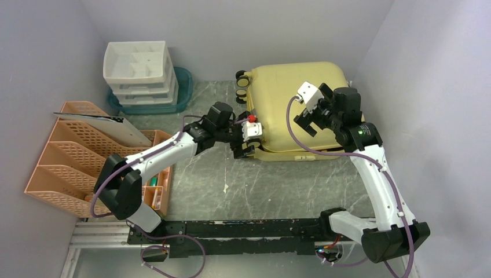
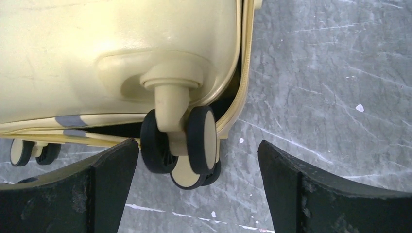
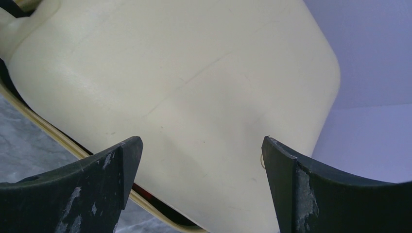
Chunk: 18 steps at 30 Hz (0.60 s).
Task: Open, take out, and arrange the luggage
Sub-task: Open the luggage at the center of the board.
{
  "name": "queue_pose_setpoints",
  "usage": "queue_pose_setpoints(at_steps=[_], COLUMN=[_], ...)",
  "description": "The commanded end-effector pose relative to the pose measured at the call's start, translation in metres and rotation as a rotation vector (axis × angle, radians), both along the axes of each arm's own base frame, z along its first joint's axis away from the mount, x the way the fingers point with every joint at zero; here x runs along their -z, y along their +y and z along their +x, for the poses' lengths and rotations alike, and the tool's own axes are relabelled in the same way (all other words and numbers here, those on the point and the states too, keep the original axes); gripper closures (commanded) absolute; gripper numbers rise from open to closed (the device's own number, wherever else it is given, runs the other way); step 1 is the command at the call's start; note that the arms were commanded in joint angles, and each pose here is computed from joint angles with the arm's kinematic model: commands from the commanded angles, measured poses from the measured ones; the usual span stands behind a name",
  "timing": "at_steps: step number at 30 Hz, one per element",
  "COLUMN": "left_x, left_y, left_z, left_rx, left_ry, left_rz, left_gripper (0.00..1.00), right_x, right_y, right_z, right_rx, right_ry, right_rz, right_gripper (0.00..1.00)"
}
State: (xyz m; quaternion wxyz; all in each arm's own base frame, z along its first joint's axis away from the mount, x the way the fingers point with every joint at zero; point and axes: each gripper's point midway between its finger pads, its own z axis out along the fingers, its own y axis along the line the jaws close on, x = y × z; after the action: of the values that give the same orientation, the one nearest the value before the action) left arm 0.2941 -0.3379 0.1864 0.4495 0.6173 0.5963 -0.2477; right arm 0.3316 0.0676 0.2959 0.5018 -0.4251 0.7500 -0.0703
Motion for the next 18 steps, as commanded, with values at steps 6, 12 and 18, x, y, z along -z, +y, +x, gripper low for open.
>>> queue_pose_setpoints(at_steps=[6, 12, 18], left_x=[0.017, 0.020, 0.002], left_y=[-0.019, -0.026, -0.035], left_z=[0.018, 0.026, 0.030], left_rx=[-0.045, -0.069, -0.085], left_ry=[-0.030, -0.030, -0.020], left_rz=[0.063, 0.061, 0.013], left_gripper=[0.02, 0.15, 0.62], right_x=[-0.020, -0.018, 0.003], right_y=[0.021, 0.039, 0.044], right_z=[-0.013, -0.038, -0.058], right_rx=[-0.100, -0.250, -0.361], right_ry=[-0.037, -0.006, 0.034], right_rz=[0.093, 0.104, 0.040], right_gripper=[0.00, 0.00, 0.00])
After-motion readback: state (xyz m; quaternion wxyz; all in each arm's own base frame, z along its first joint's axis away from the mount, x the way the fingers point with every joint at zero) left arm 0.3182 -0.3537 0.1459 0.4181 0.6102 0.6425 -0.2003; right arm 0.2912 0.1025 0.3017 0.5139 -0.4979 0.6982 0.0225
